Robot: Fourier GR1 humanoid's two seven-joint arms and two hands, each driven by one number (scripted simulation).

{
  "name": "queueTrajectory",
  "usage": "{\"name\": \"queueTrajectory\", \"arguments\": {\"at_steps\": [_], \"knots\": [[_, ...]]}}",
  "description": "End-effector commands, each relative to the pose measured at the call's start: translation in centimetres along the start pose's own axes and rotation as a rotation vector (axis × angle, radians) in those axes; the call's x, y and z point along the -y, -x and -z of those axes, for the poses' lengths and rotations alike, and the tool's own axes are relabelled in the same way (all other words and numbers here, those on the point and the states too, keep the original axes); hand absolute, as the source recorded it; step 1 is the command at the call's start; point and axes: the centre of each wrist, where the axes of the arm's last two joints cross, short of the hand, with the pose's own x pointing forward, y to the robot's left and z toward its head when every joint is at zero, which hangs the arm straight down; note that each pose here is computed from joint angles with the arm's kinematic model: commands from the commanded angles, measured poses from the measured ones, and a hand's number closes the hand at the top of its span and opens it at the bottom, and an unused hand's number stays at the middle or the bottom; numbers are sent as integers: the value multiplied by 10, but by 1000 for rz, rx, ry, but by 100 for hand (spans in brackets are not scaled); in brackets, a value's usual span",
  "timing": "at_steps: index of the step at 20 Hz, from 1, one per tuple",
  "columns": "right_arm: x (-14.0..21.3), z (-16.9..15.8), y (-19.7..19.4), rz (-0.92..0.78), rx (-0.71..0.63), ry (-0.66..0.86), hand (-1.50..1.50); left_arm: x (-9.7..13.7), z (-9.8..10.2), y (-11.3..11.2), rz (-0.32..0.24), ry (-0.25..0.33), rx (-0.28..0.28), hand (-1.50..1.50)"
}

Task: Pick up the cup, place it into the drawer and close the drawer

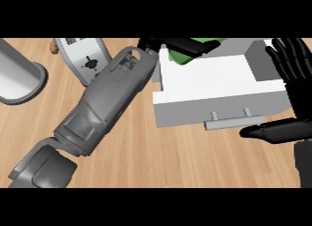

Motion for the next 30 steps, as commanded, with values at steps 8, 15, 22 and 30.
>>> {"name": "queueTrajectory", "arguments": {"at_steps": [8,15,22,30], "knots": [[-17,25,-7,34,59,-93,-150,3,-20,44,95,101,-94,-150],[-44,33,-13,166,85,-328,150,4,-19,34,-136,48,-15,-150],[-52,21,-4,121,-31,-669,150,1,-21,36,-280,-36,117,-150],[-37,0,-1,-295,-225,-739,-150,2,-10,19,-284,-111,105,-150]]}}
